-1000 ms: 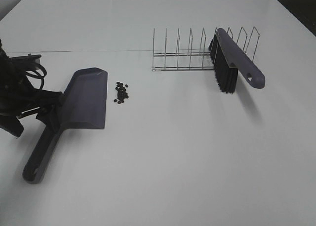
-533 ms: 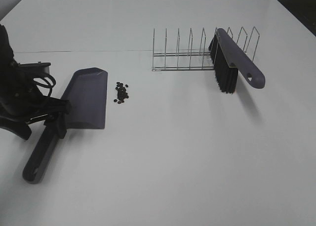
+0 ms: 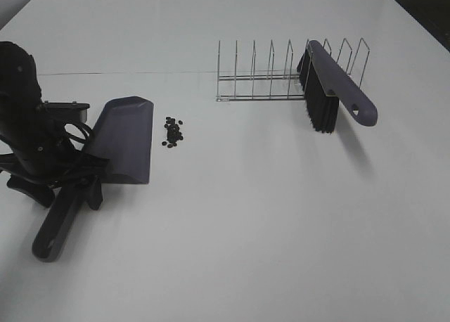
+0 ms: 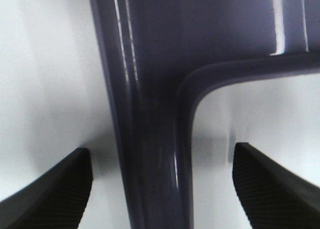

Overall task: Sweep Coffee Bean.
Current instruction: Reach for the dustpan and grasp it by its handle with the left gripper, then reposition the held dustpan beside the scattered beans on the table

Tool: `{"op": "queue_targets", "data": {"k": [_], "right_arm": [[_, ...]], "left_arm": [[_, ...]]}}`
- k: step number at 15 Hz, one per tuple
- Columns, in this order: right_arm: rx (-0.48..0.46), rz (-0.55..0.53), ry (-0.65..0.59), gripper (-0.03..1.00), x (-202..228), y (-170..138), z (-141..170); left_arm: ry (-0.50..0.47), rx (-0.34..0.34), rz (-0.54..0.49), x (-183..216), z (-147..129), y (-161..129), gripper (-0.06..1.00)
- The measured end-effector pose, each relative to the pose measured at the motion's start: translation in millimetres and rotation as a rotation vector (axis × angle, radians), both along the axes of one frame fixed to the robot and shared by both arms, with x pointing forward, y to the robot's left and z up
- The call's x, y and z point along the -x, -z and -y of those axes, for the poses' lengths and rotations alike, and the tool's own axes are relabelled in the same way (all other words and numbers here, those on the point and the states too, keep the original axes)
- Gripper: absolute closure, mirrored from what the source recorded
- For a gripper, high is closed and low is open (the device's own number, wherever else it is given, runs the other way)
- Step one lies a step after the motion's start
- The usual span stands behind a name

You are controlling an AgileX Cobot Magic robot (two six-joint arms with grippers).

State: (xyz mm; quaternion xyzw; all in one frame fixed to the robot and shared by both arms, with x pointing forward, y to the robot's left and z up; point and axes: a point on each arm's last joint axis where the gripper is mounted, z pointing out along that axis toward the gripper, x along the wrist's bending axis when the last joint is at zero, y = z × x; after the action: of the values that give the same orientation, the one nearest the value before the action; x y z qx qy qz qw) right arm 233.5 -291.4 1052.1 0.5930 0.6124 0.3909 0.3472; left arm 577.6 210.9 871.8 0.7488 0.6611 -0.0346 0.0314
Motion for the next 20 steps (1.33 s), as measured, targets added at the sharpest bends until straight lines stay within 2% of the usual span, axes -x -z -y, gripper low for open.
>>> {"op": "queue_targets", "data": {"k": [2, 3, 4, 5, 11, 12, 15, 20], "right_arm": [[0.0, 0.0, 0.0, 0.24, 0, 0, 0], [0.0, 0.0, 0.0, 0.24, 0, 0, 0], [0.0, 0.0, 0.0, 0.24, 0, 0, 0], [0.0, 0.0, 0.0, 0.24, 0, 0, 0], [0.0, 0.0, 0.0, 0.24, 0, 0, 0], [0.0, 0.0, 0.0, 0.24, 0, 0, 0], [0.0, 0.0, 0.0, 0.24, 0, 0, 0], [-0.019, -0.003, -0.013, 0.24, 0, 0, -2]], "left_arm": [[-0.001, -0.01, 0.004, 0, -1, 0, 0.29], [-0.005, -0.009, 0.006, -1, -1, 1, 0.4], [-0.005, -0.009, 0.01, -2, -1, 1, 0.55], [-0.009, -0.008, 0.013, -2, -1, 1, 0.61], [-0.061, -0.013, 0.024, -2, -1, -3, 0.6], [-0.064, -0.02, 0.035, -2, -2, -7, 0.6], [-0.065, -0.002, 0.119, 0, -3, -46, 0.6], [-0.054, -0.016, 0.096, 4, -5, -52, 0.6]]}}
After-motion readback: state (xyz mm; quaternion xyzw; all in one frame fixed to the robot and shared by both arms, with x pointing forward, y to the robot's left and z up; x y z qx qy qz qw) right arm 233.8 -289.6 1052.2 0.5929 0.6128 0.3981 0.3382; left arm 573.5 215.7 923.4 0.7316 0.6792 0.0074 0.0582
